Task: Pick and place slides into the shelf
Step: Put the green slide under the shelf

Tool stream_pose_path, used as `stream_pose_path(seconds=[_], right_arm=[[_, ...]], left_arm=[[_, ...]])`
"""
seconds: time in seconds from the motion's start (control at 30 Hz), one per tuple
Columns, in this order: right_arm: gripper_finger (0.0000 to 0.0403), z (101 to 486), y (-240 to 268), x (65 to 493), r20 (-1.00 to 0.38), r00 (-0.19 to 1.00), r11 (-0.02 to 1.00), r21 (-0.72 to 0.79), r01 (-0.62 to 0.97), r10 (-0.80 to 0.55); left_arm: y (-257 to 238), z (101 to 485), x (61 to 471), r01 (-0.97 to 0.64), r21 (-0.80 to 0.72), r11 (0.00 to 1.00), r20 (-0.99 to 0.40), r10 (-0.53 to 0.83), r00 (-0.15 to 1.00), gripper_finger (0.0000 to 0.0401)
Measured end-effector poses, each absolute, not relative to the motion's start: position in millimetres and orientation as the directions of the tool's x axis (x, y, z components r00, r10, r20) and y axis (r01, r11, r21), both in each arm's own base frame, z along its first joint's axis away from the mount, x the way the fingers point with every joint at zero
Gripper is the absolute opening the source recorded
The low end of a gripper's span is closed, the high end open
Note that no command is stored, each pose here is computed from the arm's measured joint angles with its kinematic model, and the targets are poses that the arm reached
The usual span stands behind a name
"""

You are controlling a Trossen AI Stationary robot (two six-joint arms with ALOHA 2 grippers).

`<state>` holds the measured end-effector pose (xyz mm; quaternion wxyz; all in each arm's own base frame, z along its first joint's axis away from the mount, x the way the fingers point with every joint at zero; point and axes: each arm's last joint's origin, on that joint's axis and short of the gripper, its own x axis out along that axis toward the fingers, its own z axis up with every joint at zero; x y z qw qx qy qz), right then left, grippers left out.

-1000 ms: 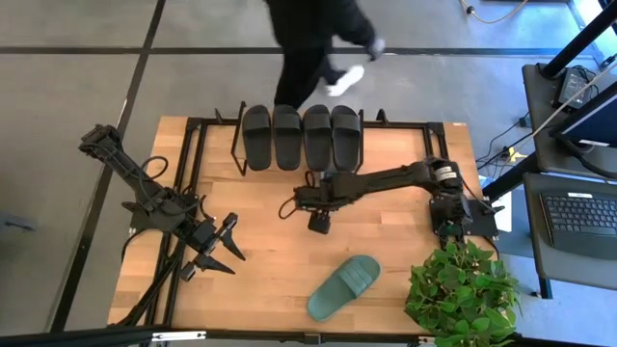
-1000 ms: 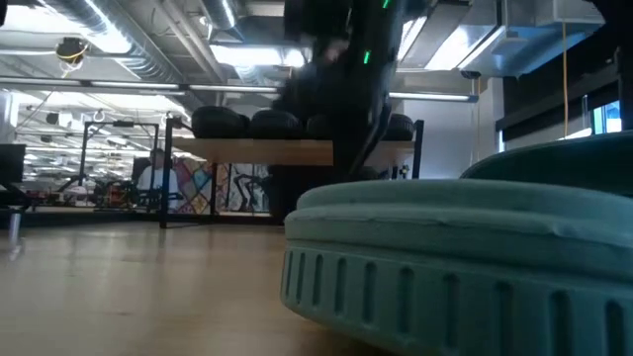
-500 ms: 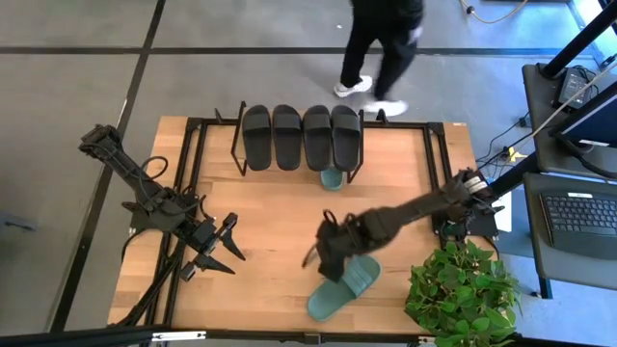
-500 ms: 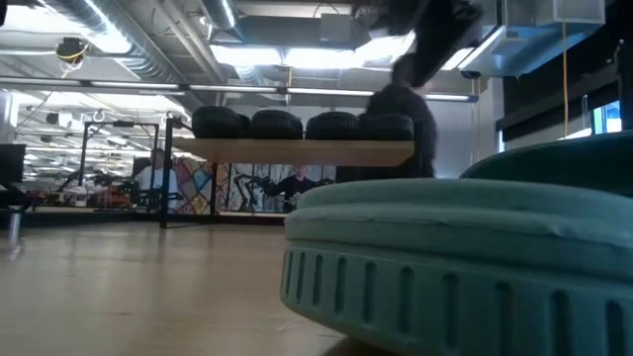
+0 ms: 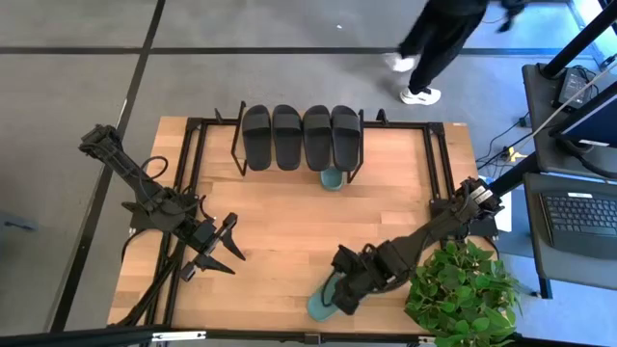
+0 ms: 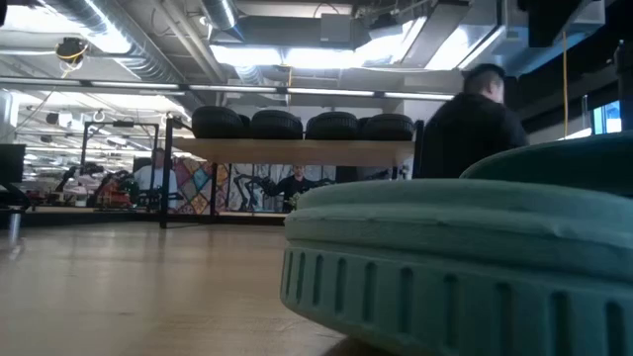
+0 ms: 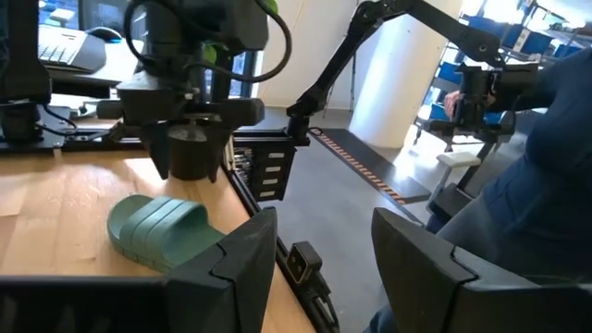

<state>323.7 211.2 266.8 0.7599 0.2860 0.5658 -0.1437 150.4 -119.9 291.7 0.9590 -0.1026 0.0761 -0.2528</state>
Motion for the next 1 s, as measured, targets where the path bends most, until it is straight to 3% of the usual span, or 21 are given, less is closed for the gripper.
stream_pose_path(seconds=[0.43,0.73,1.0], right_arm=[[0.0294,269,219,313,-0.945,0.320,0.823,0.228,0.521,0.059],[0.0294,269,203,303,-0.976,0.212,0.868,0.071,0.492,-0.041],[0.0294,290,168,301,-0.935,0.304,0.875,-0.011,0.484,-0.180]], left_arm=[[-120,292,150,0.440,-0.360,0.823,-0.094,-0.501,0.860,0.0171],[-120,292,150,0.437,-0.370,0.820,-0.094,-0.501,0.860,0.0171],[-120,293,150,0.435,-0.392,0.811,-0.083,-0.502,0.861,0.0171]])
